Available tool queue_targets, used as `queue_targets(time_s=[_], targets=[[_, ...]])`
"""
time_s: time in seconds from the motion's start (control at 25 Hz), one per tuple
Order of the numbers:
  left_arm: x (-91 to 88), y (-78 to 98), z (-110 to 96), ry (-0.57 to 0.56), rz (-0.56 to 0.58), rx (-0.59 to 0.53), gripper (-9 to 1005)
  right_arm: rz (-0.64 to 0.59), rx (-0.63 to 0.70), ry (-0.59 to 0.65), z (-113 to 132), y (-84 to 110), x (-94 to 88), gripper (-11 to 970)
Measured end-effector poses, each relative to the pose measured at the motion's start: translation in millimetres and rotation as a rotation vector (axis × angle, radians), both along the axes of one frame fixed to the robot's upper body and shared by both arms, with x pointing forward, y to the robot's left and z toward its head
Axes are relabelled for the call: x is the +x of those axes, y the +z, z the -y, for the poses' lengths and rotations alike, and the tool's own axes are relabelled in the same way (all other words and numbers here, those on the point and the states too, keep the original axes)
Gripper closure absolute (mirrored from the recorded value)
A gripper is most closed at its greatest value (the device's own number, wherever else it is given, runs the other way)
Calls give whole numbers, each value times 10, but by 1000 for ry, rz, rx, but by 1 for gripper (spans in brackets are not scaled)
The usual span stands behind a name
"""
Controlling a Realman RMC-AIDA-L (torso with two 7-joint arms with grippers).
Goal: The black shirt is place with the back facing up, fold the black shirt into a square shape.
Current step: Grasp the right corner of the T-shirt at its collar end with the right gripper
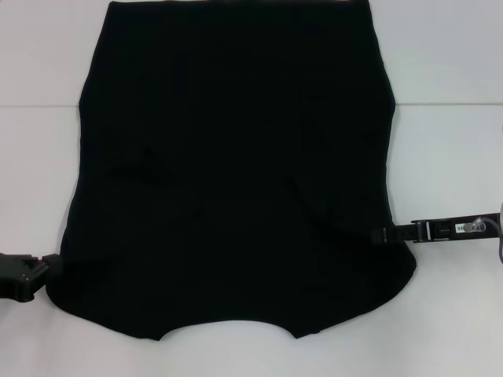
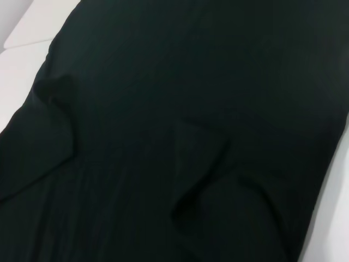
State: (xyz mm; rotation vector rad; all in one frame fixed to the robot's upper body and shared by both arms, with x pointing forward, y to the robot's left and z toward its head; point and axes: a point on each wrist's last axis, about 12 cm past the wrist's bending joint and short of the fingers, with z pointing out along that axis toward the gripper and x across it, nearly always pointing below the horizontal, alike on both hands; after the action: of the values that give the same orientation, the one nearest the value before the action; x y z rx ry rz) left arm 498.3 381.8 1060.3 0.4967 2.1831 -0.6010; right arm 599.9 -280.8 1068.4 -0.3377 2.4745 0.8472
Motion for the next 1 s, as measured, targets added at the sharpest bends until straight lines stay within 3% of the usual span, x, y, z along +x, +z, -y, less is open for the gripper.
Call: queue_targets(time_s=[1.0], targets=[[1,-2,0,-3,-3,3,988,-97,126,105,27,110,-181,232]])
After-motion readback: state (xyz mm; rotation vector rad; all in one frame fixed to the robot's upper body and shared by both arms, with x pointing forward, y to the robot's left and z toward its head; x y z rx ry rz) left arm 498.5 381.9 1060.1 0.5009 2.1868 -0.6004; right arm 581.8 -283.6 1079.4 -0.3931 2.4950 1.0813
